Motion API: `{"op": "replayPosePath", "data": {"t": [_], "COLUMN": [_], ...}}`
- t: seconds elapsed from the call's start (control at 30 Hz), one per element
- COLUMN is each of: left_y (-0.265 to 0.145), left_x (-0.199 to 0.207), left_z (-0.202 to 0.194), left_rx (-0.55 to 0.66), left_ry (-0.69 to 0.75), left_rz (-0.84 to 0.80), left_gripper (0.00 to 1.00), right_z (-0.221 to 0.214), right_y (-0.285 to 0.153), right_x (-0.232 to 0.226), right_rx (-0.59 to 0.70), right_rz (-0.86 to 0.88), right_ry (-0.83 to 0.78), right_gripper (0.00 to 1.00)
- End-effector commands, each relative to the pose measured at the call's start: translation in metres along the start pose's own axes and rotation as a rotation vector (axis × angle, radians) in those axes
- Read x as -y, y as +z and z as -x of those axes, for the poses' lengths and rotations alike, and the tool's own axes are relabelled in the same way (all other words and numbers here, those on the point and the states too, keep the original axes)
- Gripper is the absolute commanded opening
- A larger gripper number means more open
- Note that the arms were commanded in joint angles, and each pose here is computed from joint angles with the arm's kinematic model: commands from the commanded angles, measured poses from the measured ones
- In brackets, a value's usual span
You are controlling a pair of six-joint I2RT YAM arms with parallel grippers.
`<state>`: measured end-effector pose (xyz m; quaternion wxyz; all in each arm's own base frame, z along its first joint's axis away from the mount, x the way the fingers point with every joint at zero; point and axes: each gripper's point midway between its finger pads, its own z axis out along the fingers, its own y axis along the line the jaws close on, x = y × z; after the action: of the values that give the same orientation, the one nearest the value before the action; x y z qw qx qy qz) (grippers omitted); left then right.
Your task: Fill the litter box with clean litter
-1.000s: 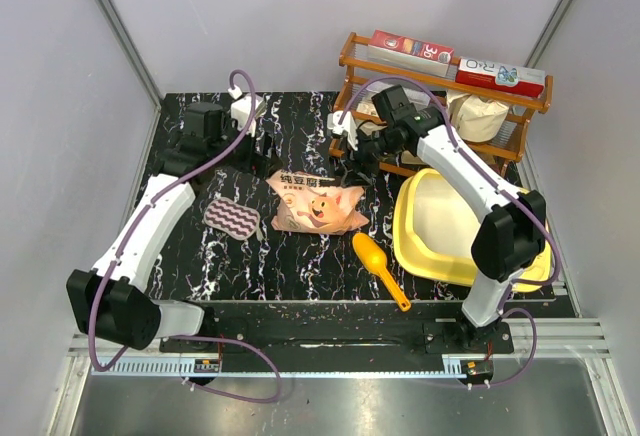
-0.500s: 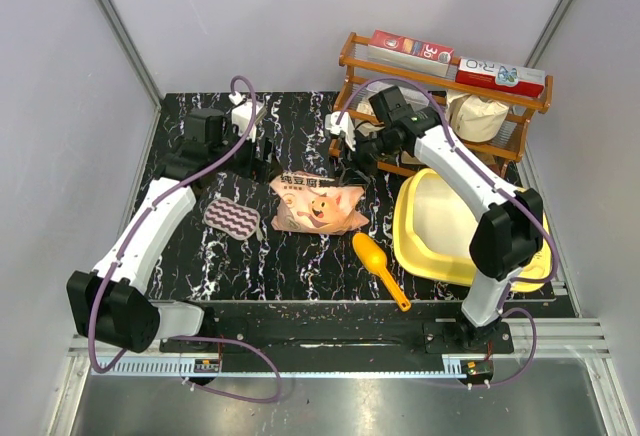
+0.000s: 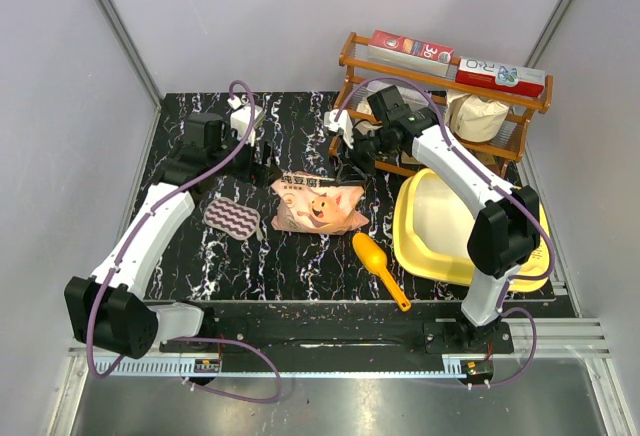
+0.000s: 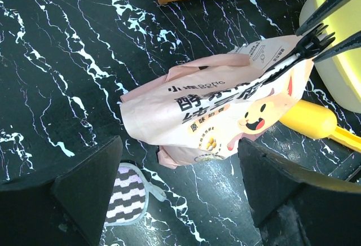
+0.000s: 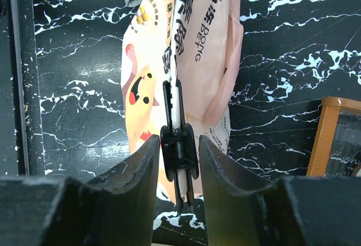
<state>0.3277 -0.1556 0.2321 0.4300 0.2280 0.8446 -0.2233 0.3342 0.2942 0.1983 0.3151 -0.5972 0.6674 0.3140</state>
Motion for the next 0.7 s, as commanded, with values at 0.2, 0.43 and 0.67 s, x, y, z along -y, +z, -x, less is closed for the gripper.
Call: {"op": "replayPosePath", "data": {"t": [0.2,0.43,0.67], "left_y": [-0.005,-0.005,-0.004], "left_x": [0.002,0.0,-0.003], "left_z": [0.008,0.004,0.003], "left_rx": [0.051,0.037,0.029], "left_ry": [0.017,0.046,0.071], "left_rz": [-0.005,0.003,0.011], "left_gripper": [0.88,0.87,0.87], "right_z": [0.01,0.034,0.071], "right_y": [0.003,-0.021,-0.051], "right_x": [0.001,0.003,-0.012], "right_rx": [0.028,0.058,0.145], "right_rz": [-0.003,-0.064,-0.097], "right_ry": [-0.036,-0.112,-0.144], "right_gripper": [0.1,0.0,0.0]}}
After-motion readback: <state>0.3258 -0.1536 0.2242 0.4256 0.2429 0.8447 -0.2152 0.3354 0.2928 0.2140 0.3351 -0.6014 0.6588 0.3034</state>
